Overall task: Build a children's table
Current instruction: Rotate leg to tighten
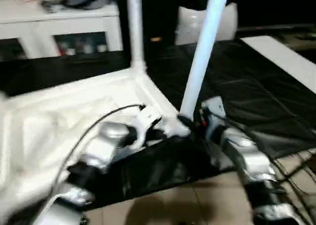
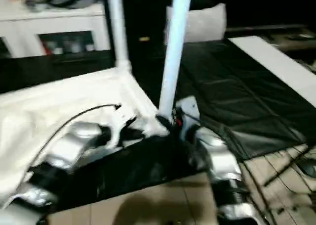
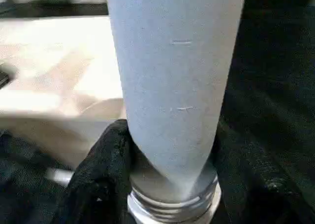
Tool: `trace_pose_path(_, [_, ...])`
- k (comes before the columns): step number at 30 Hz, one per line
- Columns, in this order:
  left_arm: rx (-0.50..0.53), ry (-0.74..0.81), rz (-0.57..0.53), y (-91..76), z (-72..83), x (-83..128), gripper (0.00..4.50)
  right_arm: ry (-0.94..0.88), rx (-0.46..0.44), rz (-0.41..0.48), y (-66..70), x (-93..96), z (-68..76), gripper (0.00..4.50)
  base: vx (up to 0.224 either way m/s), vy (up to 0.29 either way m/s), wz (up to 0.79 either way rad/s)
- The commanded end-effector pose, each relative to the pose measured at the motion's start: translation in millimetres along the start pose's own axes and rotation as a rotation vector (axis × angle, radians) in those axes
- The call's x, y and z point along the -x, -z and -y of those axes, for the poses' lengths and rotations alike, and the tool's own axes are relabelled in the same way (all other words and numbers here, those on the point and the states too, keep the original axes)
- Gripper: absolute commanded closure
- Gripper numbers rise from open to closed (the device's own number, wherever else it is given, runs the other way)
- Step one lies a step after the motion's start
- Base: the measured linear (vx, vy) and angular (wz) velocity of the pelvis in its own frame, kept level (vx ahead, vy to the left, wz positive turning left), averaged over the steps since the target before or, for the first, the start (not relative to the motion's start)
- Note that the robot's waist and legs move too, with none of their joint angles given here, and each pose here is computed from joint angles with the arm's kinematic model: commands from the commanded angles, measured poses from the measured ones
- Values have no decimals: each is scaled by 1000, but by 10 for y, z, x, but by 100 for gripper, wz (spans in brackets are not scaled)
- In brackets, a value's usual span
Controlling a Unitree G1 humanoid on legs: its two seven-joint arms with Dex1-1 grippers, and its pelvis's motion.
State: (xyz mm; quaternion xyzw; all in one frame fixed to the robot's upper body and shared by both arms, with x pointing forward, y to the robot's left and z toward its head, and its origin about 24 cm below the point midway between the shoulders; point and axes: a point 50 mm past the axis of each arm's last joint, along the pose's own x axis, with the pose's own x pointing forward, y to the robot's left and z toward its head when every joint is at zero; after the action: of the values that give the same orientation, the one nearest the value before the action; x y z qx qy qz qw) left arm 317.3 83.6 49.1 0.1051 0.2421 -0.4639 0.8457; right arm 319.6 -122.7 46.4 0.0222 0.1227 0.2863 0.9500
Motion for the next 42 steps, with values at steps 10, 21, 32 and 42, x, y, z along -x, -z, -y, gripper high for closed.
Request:
trace_pose_path(10, [-86,-144,177,-581,-44,-45,450,141,-103,-15,55,-293,-193,161,27,-11,2])
trace_pose_path(21, [-164,18,108,-288,-7,83,450,-74,84,131,-150,121,81,83,10,-5,0])
trace_pose_path(32, [-313,260,18,-49,-14,331,450,-488,275,-25,-202,529,167,1,0,0,0])
trace_pose_path(42, [-467,455,-76,61,15,467,450,-715,371,-214,-116,576,179,18,0,0,0])
